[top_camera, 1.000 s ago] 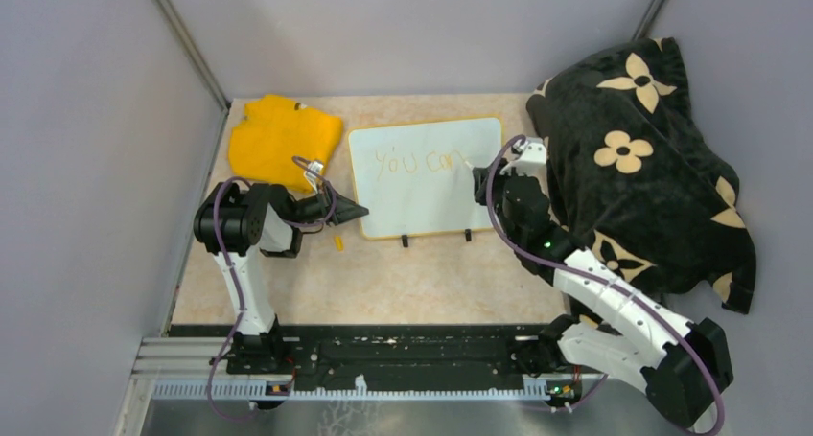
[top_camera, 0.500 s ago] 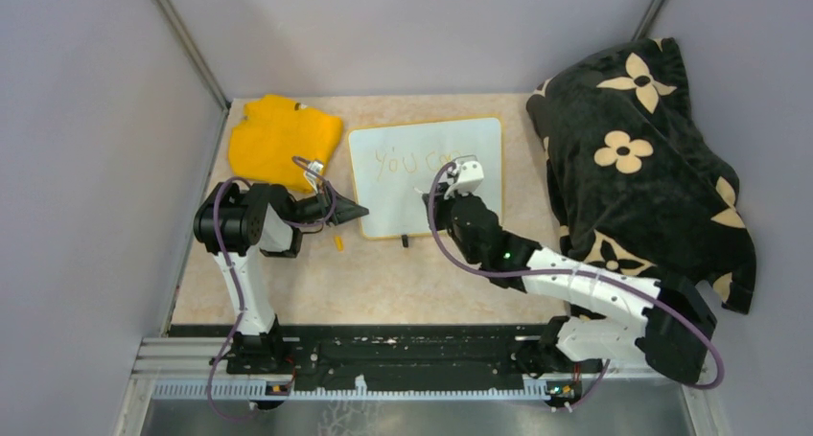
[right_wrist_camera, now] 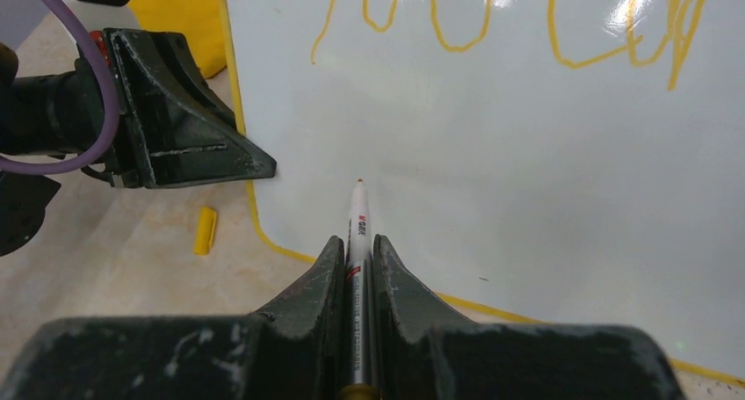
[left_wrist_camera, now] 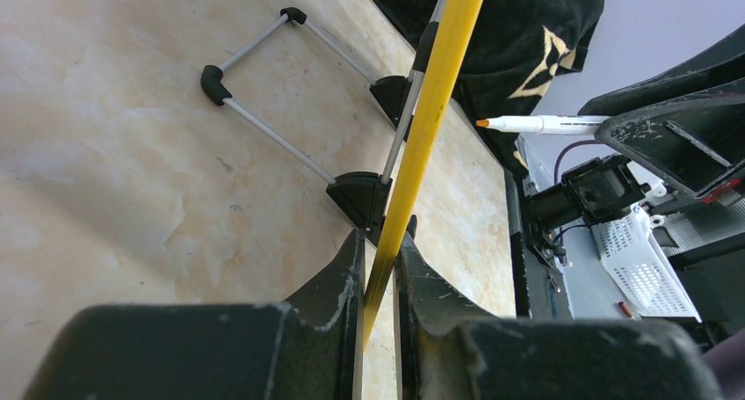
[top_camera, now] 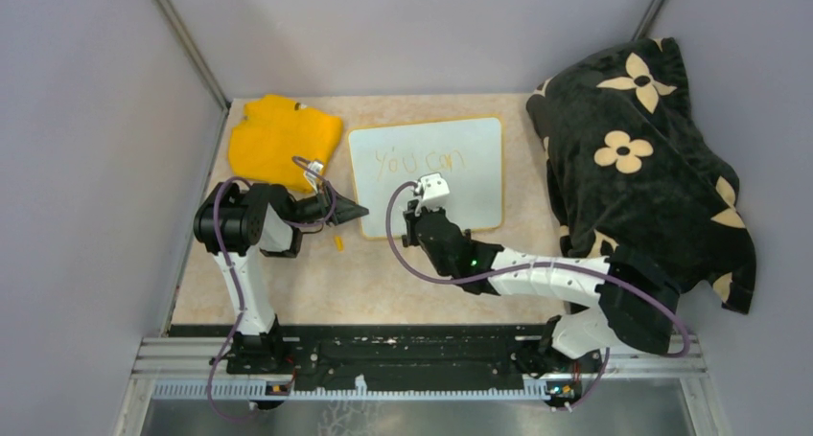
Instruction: Write a sentence on the whiteboard
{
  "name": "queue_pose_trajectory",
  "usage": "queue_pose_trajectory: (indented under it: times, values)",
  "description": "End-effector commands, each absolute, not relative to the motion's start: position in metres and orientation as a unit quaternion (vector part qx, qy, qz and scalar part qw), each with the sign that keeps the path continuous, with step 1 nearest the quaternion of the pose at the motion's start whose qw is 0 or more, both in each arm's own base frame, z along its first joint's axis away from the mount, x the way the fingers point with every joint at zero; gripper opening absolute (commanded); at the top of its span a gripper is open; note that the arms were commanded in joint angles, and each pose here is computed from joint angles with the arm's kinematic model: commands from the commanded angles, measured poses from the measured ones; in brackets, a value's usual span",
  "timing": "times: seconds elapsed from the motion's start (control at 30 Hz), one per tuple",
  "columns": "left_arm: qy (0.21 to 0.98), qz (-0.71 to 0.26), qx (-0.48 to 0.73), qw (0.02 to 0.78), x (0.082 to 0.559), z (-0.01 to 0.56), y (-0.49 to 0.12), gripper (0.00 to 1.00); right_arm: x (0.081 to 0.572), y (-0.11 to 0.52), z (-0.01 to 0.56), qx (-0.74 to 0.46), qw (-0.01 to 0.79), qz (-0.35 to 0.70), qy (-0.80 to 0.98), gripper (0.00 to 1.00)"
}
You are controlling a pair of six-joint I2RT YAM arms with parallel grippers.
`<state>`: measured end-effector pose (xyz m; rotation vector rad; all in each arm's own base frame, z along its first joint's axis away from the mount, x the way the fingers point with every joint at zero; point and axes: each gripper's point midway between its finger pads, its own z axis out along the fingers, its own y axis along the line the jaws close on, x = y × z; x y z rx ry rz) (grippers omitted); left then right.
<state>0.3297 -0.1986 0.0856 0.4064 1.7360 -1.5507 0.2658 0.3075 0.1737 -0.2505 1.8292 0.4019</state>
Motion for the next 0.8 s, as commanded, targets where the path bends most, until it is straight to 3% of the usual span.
queue_pose_trajectory:
  times: [0.0, 0.77]
  values:
    - [0.643, -0.591, 0.194, 0.447, 0.337, 0.098, -0.198, 0.00, 0.279, 0.326, 0.218, -0.071, 0.624, 0.202, 0.752, 0.00]
    - [0.644, -0.591, 0.192, 0.445, 0.337, 0.098, -0.198, 0.00, 0.306, 0.326, 0.210, -0.043, 0.624, 0.189, 0.757, 0.00]
